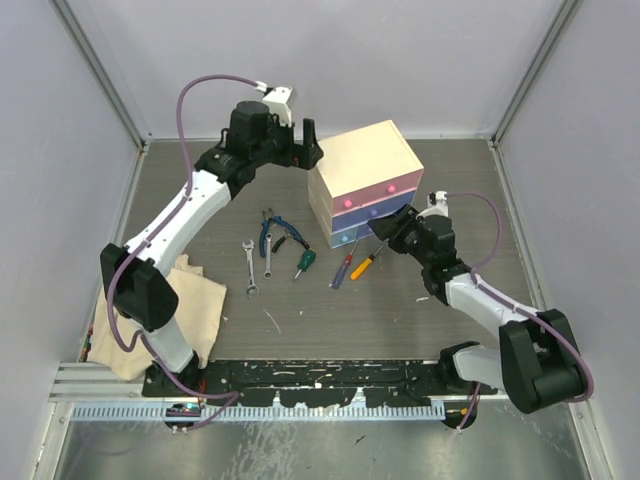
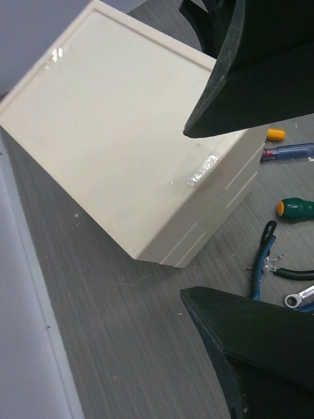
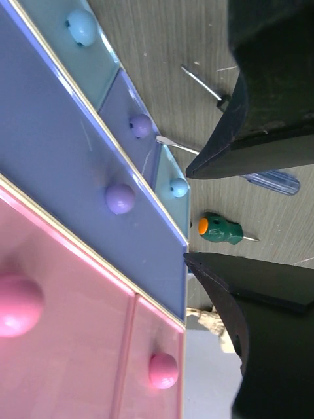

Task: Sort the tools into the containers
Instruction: Open the drawer in the storage box.

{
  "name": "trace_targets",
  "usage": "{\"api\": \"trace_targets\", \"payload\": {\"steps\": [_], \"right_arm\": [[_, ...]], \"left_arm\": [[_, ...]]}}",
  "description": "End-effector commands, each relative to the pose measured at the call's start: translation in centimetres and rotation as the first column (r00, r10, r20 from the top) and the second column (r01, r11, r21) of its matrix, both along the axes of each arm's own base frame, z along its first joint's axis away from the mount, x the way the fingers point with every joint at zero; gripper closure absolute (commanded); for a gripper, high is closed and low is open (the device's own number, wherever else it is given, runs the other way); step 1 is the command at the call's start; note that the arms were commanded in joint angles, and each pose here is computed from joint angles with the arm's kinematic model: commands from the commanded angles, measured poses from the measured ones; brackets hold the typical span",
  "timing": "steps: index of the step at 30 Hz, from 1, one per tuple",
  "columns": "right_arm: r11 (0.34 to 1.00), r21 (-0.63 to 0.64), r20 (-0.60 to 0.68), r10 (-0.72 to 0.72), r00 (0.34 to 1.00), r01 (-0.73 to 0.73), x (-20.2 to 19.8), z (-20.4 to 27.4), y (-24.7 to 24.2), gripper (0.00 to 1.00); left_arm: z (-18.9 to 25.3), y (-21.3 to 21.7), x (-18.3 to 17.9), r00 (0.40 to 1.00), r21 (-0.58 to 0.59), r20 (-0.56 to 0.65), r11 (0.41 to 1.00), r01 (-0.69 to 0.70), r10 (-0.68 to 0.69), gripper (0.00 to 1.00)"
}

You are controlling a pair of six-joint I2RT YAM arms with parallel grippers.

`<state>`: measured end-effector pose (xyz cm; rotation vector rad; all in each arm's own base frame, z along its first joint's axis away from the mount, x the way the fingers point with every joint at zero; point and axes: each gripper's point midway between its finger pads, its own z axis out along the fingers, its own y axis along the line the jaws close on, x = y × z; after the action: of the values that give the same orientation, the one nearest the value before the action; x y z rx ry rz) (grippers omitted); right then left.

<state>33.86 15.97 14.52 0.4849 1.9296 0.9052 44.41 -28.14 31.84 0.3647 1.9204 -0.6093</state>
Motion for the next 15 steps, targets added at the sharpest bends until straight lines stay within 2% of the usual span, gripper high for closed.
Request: {"api": "trace_targets", "payload": {"steps": [1,8,15], "right_arm": [[0.994,0.098,0.152,0.034,0.988,-0.049,1.8,3.2,-0.2,0.46],[0.979,0.141,0.193,0.120,0.974,-0.149,2.6,2.5,-0.2,0.47],[0.976,0.142,0.206,0.133,0.970,-0.164,2.8,2.1,-0.3,0.47]], "left_arm": [[-0.3,-0.2,-0.6,1.000,-0.023,0.004,1.000,0.009,-0.009,0.03],[-2.1,-0.4,0.5,0.996,-0.051,-0.074,0.997,-0.059,0.055,0.03],[-2.5,-1.0,-0.1,0.996,-0.073,-0.088,0.997,-0.036,0.029,0.00]]}}
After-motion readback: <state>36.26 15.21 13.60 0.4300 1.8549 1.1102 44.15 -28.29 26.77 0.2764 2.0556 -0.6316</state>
